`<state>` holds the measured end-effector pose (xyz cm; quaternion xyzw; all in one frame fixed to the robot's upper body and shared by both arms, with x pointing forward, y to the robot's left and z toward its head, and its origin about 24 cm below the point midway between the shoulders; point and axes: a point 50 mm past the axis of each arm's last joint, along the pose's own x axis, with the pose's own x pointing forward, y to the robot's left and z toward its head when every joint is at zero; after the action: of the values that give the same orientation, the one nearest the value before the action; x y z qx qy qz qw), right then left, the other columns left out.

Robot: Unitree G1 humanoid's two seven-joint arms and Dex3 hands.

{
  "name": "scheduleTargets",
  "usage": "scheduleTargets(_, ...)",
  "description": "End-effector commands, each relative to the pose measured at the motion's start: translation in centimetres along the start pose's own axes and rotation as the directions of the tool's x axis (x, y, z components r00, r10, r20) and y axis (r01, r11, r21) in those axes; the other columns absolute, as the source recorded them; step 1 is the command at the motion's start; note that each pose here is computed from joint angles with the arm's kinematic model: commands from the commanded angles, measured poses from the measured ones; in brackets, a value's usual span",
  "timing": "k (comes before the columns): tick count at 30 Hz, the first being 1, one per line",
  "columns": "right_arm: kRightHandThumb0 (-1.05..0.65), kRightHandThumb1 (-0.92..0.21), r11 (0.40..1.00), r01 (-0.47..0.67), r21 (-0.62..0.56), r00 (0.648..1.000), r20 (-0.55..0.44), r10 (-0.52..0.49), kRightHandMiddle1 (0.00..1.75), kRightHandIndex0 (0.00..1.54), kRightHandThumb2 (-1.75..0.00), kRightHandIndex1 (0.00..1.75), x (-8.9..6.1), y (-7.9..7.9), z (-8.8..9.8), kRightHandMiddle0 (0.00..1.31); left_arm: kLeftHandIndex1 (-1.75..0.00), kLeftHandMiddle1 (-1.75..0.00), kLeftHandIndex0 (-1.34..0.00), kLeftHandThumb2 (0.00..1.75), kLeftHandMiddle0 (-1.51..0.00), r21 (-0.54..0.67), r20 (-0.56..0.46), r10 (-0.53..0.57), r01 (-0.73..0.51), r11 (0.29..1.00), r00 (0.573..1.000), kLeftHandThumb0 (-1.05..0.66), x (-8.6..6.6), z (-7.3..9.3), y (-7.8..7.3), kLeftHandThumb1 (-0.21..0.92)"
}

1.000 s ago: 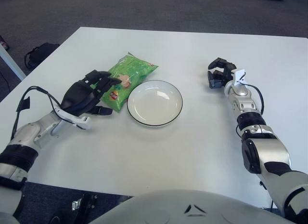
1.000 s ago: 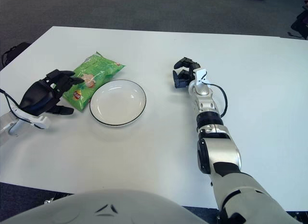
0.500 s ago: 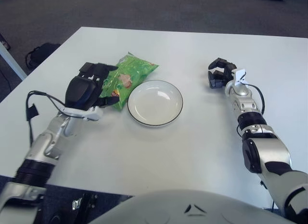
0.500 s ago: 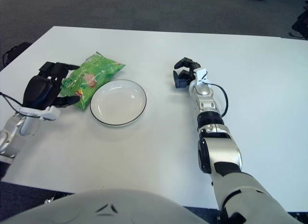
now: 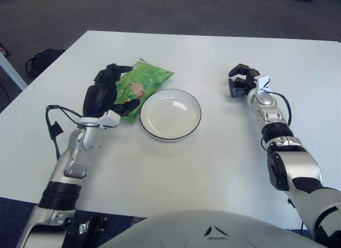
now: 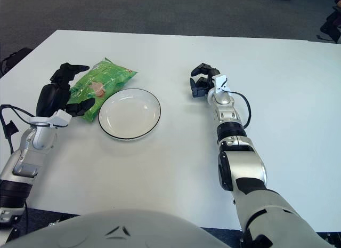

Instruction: Put the snack into the plate.

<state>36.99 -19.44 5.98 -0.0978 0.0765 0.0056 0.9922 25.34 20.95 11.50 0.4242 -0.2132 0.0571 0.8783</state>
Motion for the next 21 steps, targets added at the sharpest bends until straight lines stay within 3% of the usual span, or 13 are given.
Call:
scheduleTargets(1,-0.01,-0.02,0.999,-0.041,-0.018,0.976,-0.215,0.037,1.56,0.82,-1.6,1.75,-1.6,1.1,-5.2,0.72,-1.27,-0.78,0.0,0.74,-0.21,-0.032,0.01,0.033,-0.033,0.999,0.999,-0.64,0.7,0.4,0.4,0.78)
scheduleTargets(7,-0.01,0.0,0.999,-0.042,-0.022,0.976,-0.216,0.036,1.56,0.83,-1.62,1.75,-1.6,1.1,-5.2,0.73,-1.22,-0.77,0.0,0.6,-0.18,-0.055,-0.03,0.034,-0.035,0.998,0.999,-0.71,1.5,0.5,0.0,0.89)
scheduleTargets(12,-0.01,0.01,0.999,-0.04,-0.026,0.975,-0.221,0.033,1.57,0.83,-1.63,1.75,-1.5,1.2,-5.2,0.74,-1.11,-0.73,0.0,0.6,-0.12,-0.056,-0.148,-0.04,0.032,0.998,0.988,-0.76,2.5,0.1,-1.2,0.92)
scheduleTargets(15,-0.01,0.0,0.999,-0.039,-0.027,0.975,-0.221,0.033,1.57,0.82,-1.62,1.75,-1.6,1.2,-5.3,0.73,-0.98,-0.65,0.0,0.64,-0.06,0.016,-0.238,-0.081,0.087,0.996,0.968,-0.81,3.6,-0.6,-2.3,0.92)
scheduleTargets(21,-0.01,-0.02,0.999,-0.041,-0.018,0.975,-0.217,0.036,1.56,0.81,-1.59,1.75,-1.6,1.2,-5.3,0.72,-0.72,-0.39,0.0,0.73,-0.01,0.212,-0.322,-0.054,0.128,0.969,0.945,-0.93,3.7,-0.7,-2.2,0.92)
